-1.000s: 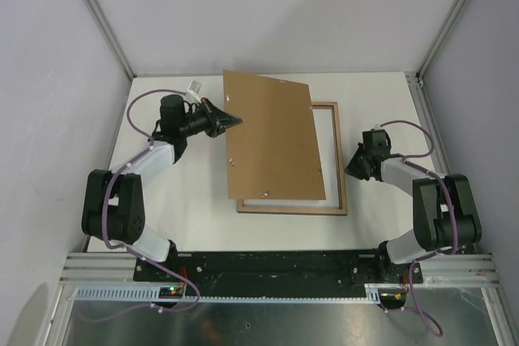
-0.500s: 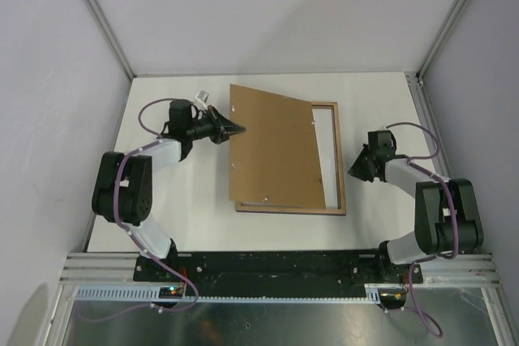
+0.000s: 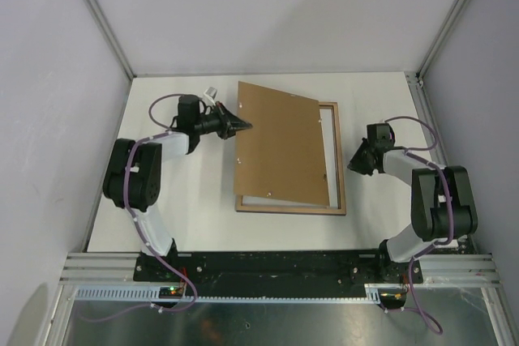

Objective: Put the photo into the frame
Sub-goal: Place the backboard on the frame body.

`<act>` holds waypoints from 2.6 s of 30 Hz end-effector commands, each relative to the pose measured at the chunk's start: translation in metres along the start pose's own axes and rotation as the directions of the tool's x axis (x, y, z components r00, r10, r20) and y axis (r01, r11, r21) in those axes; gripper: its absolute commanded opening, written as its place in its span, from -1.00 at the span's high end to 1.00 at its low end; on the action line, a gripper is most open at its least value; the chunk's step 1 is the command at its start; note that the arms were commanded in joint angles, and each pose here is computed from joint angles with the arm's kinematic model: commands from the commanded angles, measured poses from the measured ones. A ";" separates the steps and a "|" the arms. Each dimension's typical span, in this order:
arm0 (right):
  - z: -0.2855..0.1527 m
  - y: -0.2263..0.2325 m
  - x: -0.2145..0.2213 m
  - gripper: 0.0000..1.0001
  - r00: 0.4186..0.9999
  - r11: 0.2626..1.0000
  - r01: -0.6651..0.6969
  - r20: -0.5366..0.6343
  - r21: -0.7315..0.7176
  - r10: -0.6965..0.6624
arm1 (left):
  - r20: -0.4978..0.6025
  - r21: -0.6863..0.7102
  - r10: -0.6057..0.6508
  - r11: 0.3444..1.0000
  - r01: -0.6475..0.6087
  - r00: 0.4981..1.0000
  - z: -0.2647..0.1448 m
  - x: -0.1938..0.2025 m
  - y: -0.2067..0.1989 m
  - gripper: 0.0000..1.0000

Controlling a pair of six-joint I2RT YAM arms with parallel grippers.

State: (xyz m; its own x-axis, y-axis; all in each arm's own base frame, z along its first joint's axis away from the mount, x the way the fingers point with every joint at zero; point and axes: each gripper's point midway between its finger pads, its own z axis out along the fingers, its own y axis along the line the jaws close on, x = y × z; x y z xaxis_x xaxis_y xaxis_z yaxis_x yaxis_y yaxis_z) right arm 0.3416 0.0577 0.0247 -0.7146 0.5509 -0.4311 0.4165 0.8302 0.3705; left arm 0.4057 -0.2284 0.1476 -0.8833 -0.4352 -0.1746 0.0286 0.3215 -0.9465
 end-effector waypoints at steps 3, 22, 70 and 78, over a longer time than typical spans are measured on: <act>0.009 0.004 -0.013 0.65 1.000 1.000 0.011 0.019 -0.008 -0.010 | -0.050 0.102 0.053 0.994 -0.047 0.997 0.010 0.003 -0.030 1.00; 0.019 0.006 -0.002 0.67 0.999 1.000 0.029 -0.018 -0.002 -0.029 | -0.065 0.104 0.033 0.994 -0.026 0.997 0.031 0.002 -0.015 1.00; 0.022 0.017 0.011 0.66 0.995 0.997 0.075 -0.057 -0.022 -0.077 | -0.142 0.123 0.042 0.992 -0.025 0.989 0.069 0.026 0.009 0.88; 0.020 0.016 0.011 0.66 0.995 0.997 0.079 -0.056 -0.016 -0.080 | -0.138 0.109 0.060 0.993 -0.045 0.989 0.065 0.027 0.007 0.23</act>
State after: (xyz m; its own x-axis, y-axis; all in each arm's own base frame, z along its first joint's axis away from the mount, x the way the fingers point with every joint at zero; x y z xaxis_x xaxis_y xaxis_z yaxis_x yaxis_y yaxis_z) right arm 0.3638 0.0742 0.0211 -0.7362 0.5034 -0.4524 0.3495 0.8552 0.3828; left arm 0.4199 -0.2806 0.0955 -0.9273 -0.3522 -0.1268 0.0289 0.2704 -0.9623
